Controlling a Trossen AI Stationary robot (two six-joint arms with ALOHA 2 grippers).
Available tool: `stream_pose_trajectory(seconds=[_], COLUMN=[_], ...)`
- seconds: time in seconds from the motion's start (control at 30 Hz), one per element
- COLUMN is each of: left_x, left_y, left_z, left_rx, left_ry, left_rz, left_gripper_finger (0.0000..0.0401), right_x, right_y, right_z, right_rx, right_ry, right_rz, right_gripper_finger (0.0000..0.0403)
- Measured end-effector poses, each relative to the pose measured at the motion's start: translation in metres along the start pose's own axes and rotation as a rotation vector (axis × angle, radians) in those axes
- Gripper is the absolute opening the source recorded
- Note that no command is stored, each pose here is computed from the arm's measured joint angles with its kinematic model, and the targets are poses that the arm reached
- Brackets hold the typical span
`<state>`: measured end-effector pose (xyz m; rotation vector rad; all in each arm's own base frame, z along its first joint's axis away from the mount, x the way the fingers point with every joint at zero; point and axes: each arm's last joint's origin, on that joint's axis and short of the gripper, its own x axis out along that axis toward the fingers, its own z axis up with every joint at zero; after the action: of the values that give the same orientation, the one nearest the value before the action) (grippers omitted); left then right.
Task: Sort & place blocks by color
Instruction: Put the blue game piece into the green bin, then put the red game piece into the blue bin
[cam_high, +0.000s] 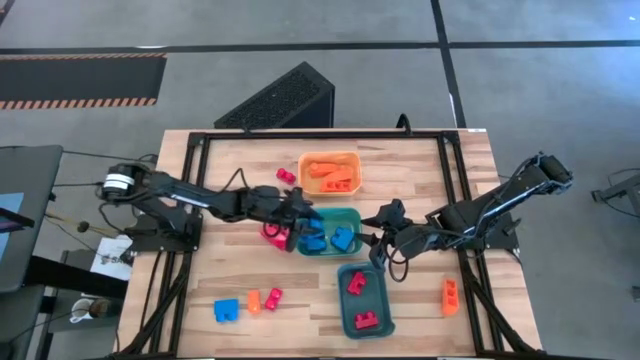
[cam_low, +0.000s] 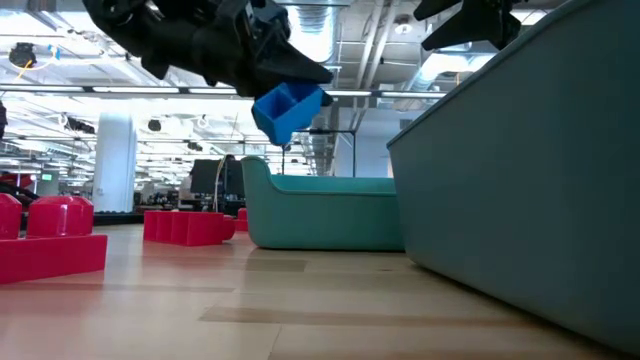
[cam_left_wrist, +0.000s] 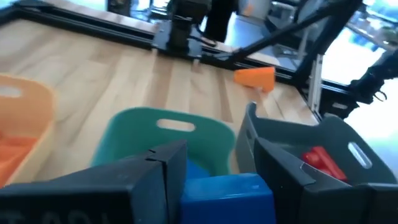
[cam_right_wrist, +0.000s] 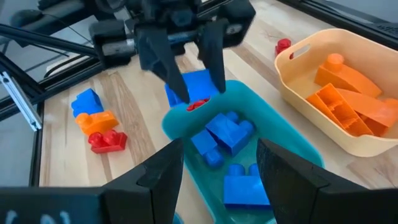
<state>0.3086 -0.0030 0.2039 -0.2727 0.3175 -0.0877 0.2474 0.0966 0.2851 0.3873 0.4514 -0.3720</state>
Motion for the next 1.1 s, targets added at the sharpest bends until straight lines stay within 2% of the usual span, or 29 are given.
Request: stream_pose_trajectory(seconds=[0.1, 0.27, 0.5, 0.63, 0.8, 0.93, 1.1], left_x=[0.007, 0.007, -0.009, -0.039, -0.089, -0.121, -0.141], left_y=[0.001, 0.000, -0.004, -0.014, -0.027, -0.029, -0.023], left_z=[-0.002, -0.002, 0.012, 0.034, 0.041, 0.026, -0.012], left_rx=[0.027, 0.036, 0.087, 0.151, 0.198, 0.180, 0.118], left_ry=[0.019, 0.018, -0.007, -0.100, -0.214, -0.280, -0.314], left_rz=[-0.013, -0.013, 0.017, 0.026, 0.000, -0.002, 0.069], left_gripper_finger=[0.0159, 0.0220, 0.0287, 0.0293, 0.0285, 0.0280, 0.0279], right_x=[0.000, 0.000, -0.001, -0.002, -0.002, 0.000, 0.004], right_y=[0.000, 0.000, 0.001, 0.002, 0.002, 0.000, -0.004], right_z=[0.000, 0.000, -0.001, -0.002, -0.002, 0.000, 0.004], right_rx=[-0.001, -0.001, 0.020, 0.018, 0.013, 0.017, 0.036], right_ry=[0.000, 0.001, 0.005, 0.009, 0.011, 0.006, -0.010], right_rz=[0.000, 0.000, 0.005, 0.012, 0.012, 0.007, -0.010], right_gripper_finger=[0.0224, 0.0224, 0.0224, 0.0224, 0.0224, 0.0224, 0.0224])
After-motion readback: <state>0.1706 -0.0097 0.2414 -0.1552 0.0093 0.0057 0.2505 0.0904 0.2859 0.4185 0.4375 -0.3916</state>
